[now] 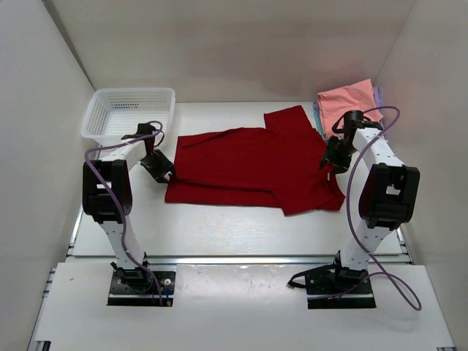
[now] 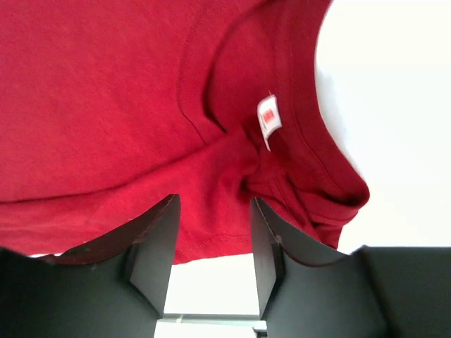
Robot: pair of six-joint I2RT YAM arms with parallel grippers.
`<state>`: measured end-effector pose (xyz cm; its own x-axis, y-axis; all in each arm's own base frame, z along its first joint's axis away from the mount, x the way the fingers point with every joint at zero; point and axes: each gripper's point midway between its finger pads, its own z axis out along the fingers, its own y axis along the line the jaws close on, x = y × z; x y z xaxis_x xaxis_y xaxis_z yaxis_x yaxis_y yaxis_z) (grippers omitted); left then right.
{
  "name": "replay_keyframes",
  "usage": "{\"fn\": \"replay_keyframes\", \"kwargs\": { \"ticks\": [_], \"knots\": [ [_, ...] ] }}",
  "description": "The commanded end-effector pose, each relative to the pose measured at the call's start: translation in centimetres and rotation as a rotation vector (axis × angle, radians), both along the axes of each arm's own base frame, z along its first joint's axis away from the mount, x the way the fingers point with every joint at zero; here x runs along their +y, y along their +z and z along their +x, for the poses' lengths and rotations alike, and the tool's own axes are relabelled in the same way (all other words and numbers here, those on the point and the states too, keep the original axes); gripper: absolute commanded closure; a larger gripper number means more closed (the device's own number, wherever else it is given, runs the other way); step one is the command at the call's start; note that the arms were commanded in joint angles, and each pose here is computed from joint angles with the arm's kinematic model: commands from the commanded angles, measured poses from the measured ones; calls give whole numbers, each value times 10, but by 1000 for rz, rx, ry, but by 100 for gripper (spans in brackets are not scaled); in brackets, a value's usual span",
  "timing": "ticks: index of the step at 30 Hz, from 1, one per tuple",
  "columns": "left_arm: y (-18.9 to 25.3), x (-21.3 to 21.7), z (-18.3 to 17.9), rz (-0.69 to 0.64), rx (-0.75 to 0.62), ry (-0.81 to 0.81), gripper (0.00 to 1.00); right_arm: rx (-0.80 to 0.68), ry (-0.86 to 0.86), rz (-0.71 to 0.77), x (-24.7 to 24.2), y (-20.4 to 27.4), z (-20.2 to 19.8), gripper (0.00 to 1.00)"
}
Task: Fold and stack the t-shirts
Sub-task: Fold the flattened tshirt in 1/3 of the way
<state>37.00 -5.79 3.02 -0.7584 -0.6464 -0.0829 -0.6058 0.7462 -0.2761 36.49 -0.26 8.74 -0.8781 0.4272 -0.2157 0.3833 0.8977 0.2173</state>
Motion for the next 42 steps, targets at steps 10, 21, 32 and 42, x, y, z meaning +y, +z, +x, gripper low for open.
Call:
{"fn": "replay_keyframes", "kwargs": {
  "ticks": [10, 21, 32, 42],
  "knots": [
    [45, -27, 7, 32, -143, -104, 70, -74, 164, 10, 55, 1, 6, 59],
    [49, -20, -16, 113, -171, -95, 63, -89, 200, 3, 70, -9, 3, 60],
    [-24, -33, -44, 136, -43, -126, 66, -31, 246, 47, 91, -54, -25, 60],
    [-46, -17, -146, 179, 192, -190, 67, 165, 300, 67, 105, -85, -94, 60]
  ]
}}
